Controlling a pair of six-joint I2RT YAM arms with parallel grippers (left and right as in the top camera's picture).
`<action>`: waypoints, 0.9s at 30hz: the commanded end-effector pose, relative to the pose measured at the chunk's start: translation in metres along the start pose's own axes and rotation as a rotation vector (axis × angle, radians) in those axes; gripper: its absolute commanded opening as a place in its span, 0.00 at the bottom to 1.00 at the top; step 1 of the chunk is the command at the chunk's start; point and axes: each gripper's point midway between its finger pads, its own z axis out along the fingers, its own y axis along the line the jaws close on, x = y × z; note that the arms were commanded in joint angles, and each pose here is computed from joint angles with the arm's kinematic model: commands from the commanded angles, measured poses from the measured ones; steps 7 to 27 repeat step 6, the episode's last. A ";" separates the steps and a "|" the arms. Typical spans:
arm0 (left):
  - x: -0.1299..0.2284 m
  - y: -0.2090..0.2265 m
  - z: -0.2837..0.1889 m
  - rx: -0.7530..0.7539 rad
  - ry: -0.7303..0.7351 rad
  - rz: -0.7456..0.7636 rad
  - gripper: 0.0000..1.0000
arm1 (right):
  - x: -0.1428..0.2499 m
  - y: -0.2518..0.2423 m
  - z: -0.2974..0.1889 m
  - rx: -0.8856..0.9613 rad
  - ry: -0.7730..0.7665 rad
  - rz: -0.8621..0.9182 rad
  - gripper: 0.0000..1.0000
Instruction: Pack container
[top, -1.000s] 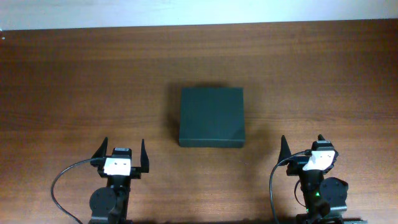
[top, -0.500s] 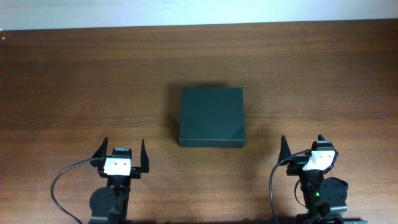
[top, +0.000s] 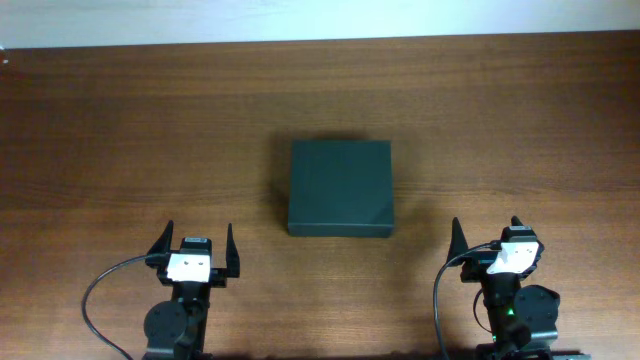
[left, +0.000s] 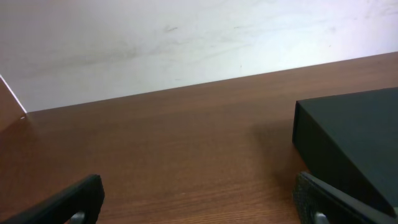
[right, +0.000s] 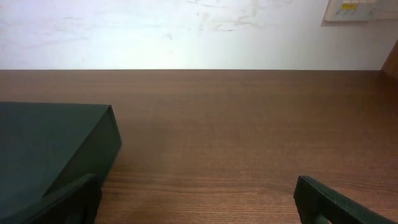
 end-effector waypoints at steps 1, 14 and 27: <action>0.001 -0.001 0.000 0.007 -0.008 0.019 0.99 | 0.002 -0.003 0.000 0.015 0.004 -0.005 0.99; 0.001 -0.001 0.000 0.007 -0.008 0.019 0.99 | 0.002 -0.003 0.000 0.015 0.004 -0.005 0.99; 0.001 -0.001 0.000 0.007 -0.008 0.019 0.99 | 0.002 -0.003 0.000 0.015 0.004 -0.005 0.99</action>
